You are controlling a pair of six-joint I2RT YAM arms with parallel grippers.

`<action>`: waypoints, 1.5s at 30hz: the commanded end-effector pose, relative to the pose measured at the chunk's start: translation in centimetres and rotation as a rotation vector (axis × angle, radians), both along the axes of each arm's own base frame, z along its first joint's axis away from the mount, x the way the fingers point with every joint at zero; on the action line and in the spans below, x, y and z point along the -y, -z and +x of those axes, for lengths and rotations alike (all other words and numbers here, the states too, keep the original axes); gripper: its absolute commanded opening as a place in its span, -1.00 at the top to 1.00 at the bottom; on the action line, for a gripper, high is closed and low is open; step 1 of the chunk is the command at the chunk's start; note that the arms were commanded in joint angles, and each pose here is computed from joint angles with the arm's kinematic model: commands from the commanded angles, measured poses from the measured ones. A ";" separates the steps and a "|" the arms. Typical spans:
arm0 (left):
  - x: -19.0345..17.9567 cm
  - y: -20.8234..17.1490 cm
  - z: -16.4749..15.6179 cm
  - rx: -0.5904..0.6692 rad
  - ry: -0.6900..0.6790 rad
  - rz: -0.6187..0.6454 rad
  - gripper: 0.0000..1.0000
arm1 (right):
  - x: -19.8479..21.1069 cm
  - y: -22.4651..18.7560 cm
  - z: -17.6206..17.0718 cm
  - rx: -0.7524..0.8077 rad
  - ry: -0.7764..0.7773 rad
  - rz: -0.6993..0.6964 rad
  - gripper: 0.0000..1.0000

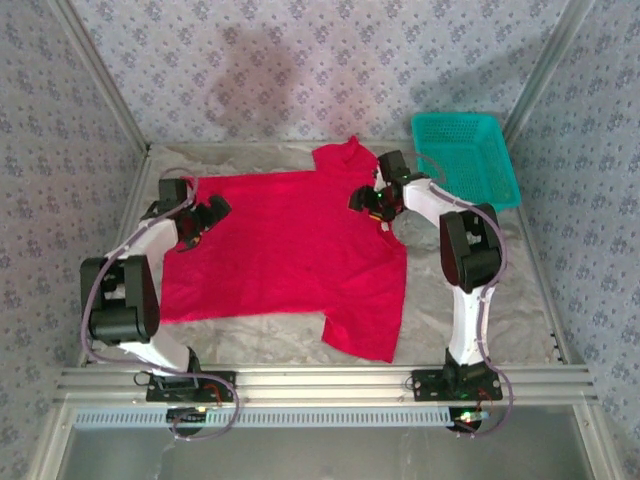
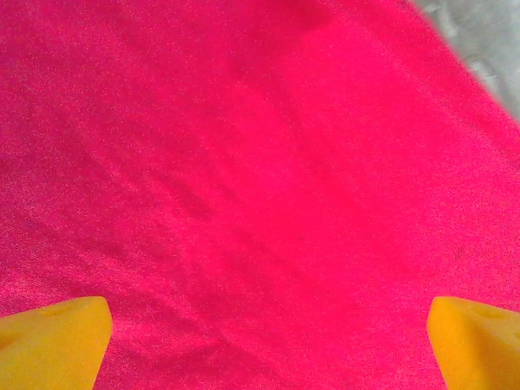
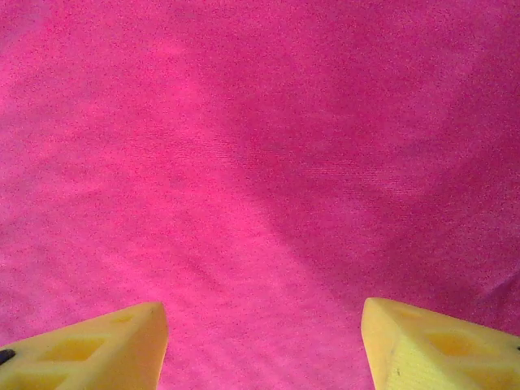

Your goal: Fold the inside-out t-shirt

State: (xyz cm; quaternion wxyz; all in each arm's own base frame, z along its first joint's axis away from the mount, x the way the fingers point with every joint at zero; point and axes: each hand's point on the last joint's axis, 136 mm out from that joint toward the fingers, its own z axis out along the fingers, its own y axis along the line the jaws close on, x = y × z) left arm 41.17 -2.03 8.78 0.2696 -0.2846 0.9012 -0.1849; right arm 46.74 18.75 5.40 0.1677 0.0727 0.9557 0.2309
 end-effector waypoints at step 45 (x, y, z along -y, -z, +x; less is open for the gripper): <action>-9.3 -0.7 -15.6 -0.269 -0.391 0.043 -0.99 | 5.0 -1.8 -17.0 -0.082 -0.040 -0.162 -0.35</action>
